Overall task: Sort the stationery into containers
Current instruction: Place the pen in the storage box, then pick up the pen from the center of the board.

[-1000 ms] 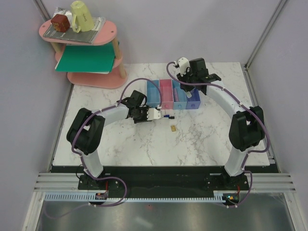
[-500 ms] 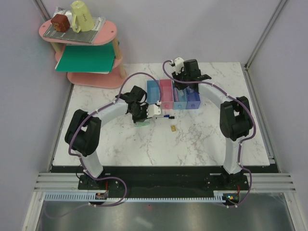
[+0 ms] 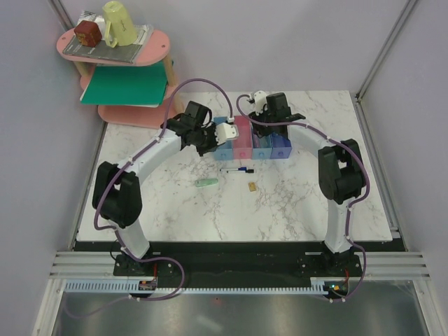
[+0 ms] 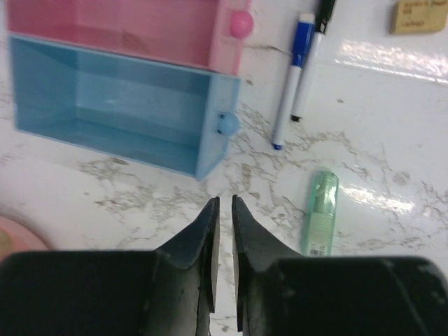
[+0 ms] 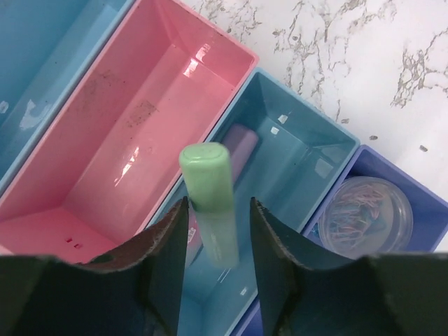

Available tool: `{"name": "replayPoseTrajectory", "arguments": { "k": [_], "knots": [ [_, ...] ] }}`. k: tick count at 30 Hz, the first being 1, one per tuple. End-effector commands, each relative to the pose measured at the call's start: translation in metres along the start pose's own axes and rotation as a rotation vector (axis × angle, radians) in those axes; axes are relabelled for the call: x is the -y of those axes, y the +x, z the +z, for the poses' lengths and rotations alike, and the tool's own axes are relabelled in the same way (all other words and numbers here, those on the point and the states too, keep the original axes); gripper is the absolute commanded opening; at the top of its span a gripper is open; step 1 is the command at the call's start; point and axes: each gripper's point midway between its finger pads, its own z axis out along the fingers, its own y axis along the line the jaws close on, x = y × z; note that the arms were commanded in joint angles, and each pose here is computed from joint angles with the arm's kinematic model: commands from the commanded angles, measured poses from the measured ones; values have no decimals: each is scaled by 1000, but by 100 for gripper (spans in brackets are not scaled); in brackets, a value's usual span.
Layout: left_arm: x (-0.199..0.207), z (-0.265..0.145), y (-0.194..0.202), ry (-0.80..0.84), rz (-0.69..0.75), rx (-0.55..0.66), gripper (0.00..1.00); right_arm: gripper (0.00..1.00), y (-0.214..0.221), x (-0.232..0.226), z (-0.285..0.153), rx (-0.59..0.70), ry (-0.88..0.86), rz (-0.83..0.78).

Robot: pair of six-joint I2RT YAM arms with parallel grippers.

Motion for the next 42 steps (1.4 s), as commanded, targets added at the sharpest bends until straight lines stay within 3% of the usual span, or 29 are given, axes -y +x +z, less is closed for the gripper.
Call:
{"name": "replayPoseTrajectory", "arguments": {
  "k": [1, 3, 5, 7, 19, 40, 42],
  "knots": [
    [38, 12, 43, 99, -10, -105, 23, 51, -11, 2, -5, 38, 18, -34],
    [55, 13, 63, 136, 6, -145, 34, 62, -10, 3, -6, 33, 19, -38],
    [72, 15, 80, 174, 8, -175, 39, 72, -13, 3, -11, 36, 18, -45],
    [85, 14, 90, 202, -1, -190, 41, 75, -20, 5, -17, 51, 26, -48],
    [111, 21, 110, 260, -64, -213, 43, 78, -73, 6, -71, 185, 53, -66],
    [136, 47, 146, 295, -107, -265, 44, 80, -93, -1, -116, 250, 41, -79],
    [137, 47, 146, 296, -113, -265, 40, 79, -94, -1, -118, 252, 41, -77]
  ]
}}
